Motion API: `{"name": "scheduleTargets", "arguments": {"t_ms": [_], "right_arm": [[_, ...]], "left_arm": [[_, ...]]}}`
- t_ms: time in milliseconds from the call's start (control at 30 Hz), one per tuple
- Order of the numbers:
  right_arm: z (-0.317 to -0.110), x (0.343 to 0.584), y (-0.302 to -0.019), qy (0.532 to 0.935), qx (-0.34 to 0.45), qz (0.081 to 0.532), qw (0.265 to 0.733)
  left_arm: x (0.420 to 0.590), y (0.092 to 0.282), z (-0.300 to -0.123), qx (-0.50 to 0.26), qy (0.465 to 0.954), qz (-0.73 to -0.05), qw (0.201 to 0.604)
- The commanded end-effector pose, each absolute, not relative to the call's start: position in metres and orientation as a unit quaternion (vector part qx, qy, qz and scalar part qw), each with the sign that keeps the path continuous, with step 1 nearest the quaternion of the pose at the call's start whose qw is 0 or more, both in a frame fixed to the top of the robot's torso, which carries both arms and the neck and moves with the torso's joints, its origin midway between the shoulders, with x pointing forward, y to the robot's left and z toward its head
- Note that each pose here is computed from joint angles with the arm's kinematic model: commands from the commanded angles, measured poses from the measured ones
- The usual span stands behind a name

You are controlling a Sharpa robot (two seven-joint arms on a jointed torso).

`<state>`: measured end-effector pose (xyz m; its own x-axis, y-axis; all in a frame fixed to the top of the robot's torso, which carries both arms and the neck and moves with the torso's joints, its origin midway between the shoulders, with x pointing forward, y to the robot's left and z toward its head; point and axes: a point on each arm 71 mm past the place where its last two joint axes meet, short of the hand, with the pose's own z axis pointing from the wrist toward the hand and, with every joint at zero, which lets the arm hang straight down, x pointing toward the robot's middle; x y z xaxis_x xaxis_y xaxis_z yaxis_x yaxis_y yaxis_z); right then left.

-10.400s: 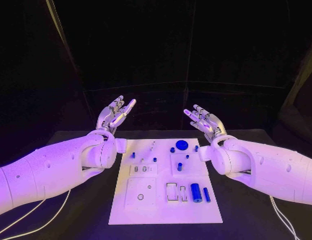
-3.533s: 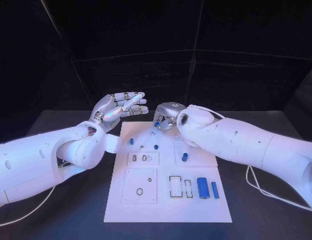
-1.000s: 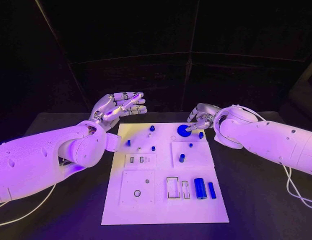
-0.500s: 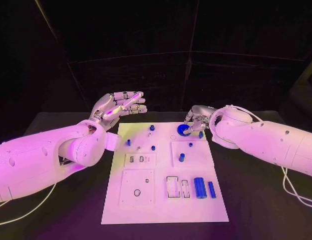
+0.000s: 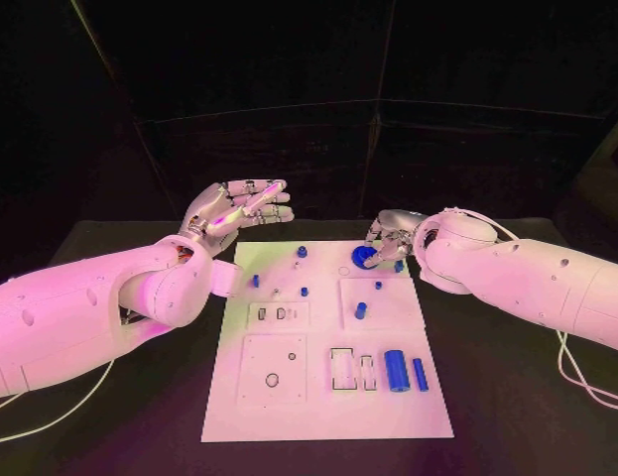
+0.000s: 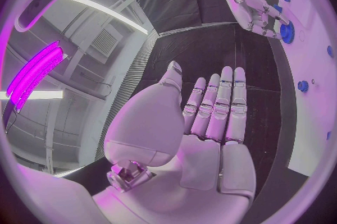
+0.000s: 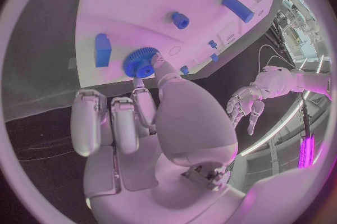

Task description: Assemble the parts on the task board

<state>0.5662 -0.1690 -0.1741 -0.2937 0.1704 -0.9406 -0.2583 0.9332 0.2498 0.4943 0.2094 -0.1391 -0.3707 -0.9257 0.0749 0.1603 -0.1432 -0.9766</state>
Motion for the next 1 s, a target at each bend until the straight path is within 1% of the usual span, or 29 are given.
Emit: {"name": "scheduleTargets", "arguments": {"t_ms": [33, 533, 833, 1000], "right_arm": [[-0.175, 0.567, -0.169, 0.788, -0.038, 0.173, 0.590], [-0.176, 0.568, -0.166, 0.784, -0.039, 0.173, 0.595], [-0.169, 0.566, -0.162, 0.752, -0.042, 0.185, 0.631], [-0.164, 0.561, -0.155, 0.729, -0.052, 0.197, 0.653]], "left_arm": [[0.494, 0.208, -0.137, -0.372, 0.505, -0.661, 0.413], [0.494, 0.208, -0.137, -0.372, 0.505, -0.661, 0.412], [0.494, 0.208, -0.137, -0.372, 0.505, -0.661, 0.412], [0.494, 0.209, -0.137, -0.372, 0.505, -0.661, 0.412]]}}
